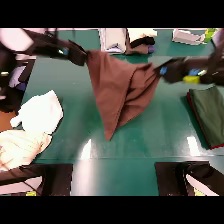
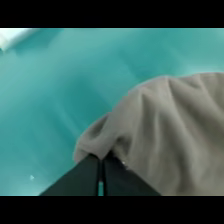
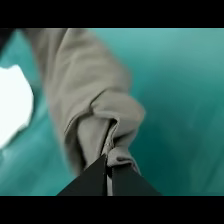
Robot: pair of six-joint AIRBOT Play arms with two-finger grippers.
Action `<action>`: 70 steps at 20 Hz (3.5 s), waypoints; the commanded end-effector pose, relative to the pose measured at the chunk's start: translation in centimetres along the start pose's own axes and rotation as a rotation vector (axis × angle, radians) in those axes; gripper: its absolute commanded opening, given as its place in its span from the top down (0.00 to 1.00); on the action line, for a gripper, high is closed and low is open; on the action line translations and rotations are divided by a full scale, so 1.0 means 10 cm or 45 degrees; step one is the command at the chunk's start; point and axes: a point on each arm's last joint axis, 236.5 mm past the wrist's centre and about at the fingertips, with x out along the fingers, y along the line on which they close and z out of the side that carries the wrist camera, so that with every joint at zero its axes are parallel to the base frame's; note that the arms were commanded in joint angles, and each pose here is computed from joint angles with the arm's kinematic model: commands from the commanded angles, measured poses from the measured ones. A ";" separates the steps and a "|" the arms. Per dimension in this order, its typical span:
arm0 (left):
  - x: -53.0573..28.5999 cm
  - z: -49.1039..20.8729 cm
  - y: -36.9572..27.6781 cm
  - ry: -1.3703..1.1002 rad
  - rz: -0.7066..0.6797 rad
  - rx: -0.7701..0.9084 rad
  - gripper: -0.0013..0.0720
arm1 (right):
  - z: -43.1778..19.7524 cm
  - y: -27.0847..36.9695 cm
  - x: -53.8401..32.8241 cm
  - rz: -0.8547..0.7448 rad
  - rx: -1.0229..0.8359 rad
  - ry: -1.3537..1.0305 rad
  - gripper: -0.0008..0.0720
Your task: Fold the shirts.
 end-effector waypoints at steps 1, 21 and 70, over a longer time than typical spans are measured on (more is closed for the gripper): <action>0.71 -0.61 0.13 0.243 -0.037 -0.083 0.94 | -0.55 -0.24 0.48 -0.049 0.093 0.191 0.97; 0.55 -0.64 -1.10 0.291 -0.340 -0.128 0.23 | -0.85 -0.62 0.81 -0.153 0.149 0.327 0.97; -0.58 -2.02 -0.48 0.505 -0.119 -0.400 0.95 | 0.09 -1.91 -0.82 -0.618 0.312 -0.119 0.97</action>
